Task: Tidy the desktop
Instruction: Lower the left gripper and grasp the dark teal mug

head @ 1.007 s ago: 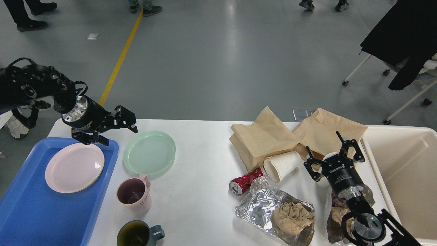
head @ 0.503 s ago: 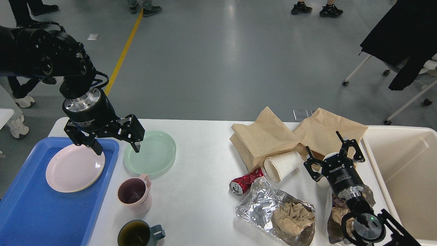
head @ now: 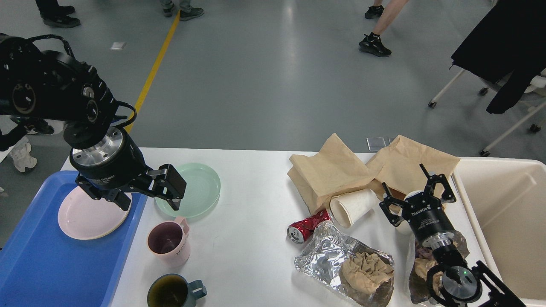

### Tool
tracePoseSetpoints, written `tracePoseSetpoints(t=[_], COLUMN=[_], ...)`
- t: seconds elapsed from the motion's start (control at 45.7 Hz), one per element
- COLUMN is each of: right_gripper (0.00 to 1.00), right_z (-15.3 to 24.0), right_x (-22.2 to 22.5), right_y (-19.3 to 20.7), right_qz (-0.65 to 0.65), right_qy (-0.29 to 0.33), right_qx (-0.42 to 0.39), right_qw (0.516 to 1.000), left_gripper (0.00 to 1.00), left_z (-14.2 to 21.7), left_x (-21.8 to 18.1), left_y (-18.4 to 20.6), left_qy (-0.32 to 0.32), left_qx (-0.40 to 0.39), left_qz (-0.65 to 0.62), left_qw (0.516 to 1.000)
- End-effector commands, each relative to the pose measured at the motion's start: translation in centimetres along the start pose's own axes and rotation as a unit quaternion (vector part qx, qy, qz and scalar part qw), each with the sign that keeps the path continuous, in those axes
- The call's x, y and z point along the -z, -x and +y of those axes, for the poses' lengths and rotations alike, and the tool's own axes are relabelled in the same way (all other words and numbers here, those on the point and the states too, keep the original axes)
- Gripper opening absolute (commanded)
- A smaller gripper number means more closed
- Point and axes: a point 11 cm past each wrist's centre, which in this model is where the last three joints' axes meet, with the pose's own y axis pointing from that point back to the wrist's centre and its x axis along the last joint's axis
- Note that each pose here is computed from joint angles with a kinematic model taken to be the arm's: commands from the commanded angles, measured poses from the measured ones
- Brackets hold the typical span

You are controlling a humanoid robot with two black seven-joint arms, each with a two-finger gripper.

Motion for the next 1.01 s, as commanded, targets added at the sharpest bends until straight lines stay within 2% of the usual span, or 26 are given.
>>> tracePoseSetpoints(t=[0.0,0.263,0.46,0.635,0.81,0.985], right_gripper=[1.0,1.0,1.0,1.0,1.0,1.0], right_z=[0.0,0.0,0.0,0.0,0.0,0.0], right_x=[0.0,0.0,0.0,0.0,0.0,0.0], right_y=[0.0,0.0,0.0,0.0,0.0,0.0], right_qz=[0.0,0.0,0.0,0.0,0.0,0.0], right_qy=[0.0,0.0,0.0,0.0,0.0,0.0], right_qx=[0.0,0.0,0.0,0.0,0.001,0.0], right_qw=[1.0,1.0,1.0,1.0,1.0,1.0], left_gripper=[0.97,0.97,0.97,0.97,0.97,0.97], left_z=[0.1,-1.3,-6.9,-12.3,-15.4,-17.7], left_x=[0.2,0.6,3.4,5.4,4.9,5.1], left_y=[0.8,1.3,2.4,5.1,7.1,7.5], left_qy=[-0.008,-0.009,-0.011,-0.029,-0.02,-0.018], left_qx=[0.005,0.022,0.038,0.062,0.099,0.11], left_qz=[0.0,0.005,0.035,0.04,-0.007,-0.012], left_qw=[1.0,1.0,0.999,0.997,0.995,0.994])
